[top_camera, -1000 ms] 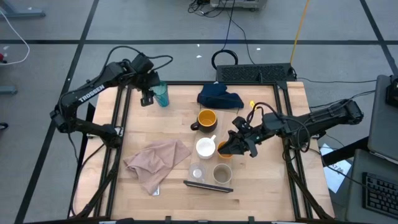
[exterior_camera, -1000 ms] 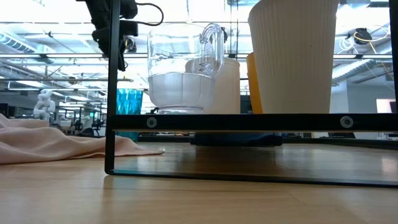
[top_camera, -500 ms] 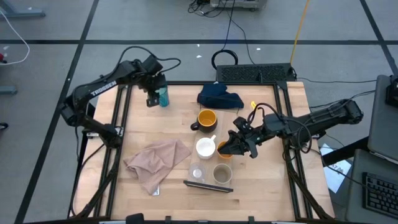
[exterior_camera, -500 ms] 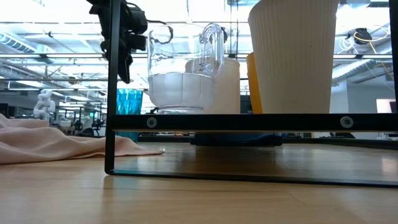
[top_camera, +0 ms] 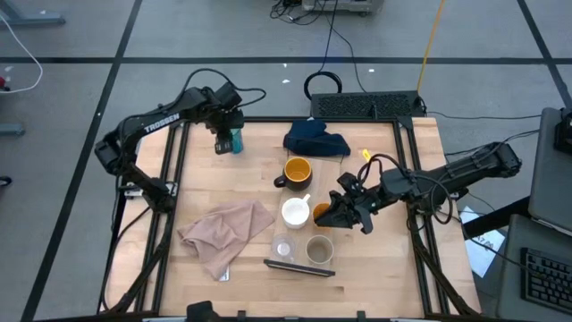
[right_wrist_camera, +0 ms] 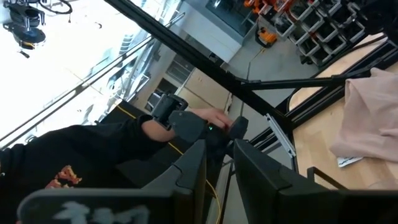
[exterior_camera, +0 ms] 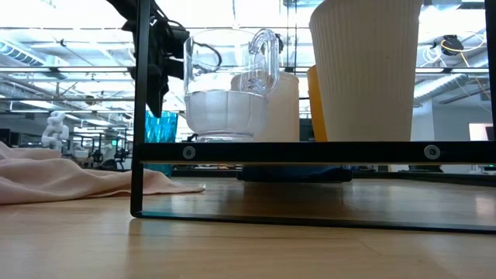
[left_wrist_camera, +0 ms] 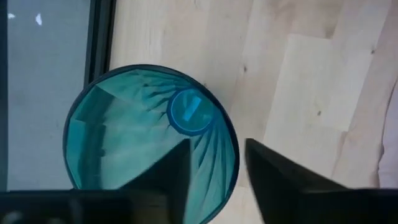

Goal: Stack small to large cups/mugs on shelf
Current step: Put the blue cup on the shelf aligned with the yellow cup

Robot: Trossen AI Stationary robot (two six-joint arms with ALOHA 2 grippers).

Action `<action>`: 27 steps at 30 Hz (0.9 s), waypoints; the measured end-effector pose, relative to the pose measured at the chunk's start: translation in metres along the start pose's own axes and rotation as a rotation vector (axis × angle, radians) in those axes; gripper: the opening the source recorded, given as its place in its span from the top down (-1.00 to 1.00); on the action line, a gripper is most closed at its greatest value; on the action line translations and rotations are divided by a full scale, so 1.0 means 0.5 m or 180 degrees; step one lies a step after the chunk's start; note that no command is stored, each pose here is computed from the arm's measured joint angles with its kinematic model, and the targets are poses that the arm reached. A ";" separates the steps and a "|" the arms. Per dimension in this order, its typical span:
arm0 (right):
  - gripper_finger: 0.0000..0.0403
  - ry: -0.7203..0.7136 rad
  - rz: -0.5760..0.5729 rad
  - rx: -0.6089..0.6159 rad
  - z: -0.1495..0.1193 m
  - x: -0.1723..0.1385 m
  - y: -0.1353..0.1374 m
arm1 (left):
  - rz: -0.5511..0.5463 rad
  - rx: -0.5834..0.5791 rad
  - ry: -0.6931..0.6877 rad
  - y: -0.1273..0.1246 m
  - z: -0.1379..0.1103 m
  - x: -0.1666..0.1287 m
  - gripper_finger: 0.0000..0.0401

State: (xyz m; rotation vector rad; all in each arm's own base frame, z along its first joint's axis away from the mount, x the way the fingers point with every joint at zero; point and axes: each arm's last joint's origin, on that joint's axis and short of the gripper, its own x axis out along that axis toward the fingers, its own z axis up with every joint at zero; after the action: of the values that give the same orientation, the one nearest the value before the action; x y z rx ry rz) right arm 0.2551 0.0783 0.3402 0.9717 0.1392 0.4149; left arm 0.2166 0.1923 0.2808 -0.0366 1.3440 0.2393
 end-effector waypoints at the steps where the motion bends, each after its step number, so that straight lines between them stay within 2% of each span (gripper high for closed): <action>1: 0.63 0.0000 0.0000 -0.0023 0.000 0.000 0.000 | -0.0002 0.0003 0.0003 0.000 0.000 0.001 0.34; 5: 0.63 -0.0002 -0.0001 -0.0057 0.000 0.000 0.000 | 0.0073 0.0003 0.0048 0.002 -0.001 0.001 0.81; 7: 0.63 -0.0002 -0.0001 -0.0091 0.000 0.000 0.000 | 0.0110 -0.0021 0.0058 0.003 -0.001 0.001 0.94; 15: 0.63 -0.0013 -0.0009 -0.0322 0.000 0.000 0.000 | 0.0151 -0.0205 0.0068 0.004 -0.004 -0.003 0.97; 19: 0.63 -0.0020 -0.0014 -0.0360 0.003 0.000 -0.002 | 0.0003 -0.0358 0.0018 -0.002 -0.009 -0.022 0.97; 23: 0.63 -0.0089 0.0005 -0.0440 0.011 -0.001 -0.003 | -0.0123 -0.0514 -0.0212 -0.014 -0.006 -0.072 0.98; 27: 0.63 -0.0182 0.0019 -0.0363 0.023 -0.004 -0.006 | -0.0364 -0.0640 -0.0648 -0.036 -0.005 -0.151 0.98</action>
State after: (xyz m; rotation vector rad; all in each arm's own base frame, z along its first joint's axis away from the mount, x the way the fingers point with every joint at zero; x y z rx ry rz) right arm 0.2576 0.0670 0.3442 0.8708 0.0603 0.3960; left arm 0.2022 0.1630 0.3512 -0.2513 1.1078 0.2732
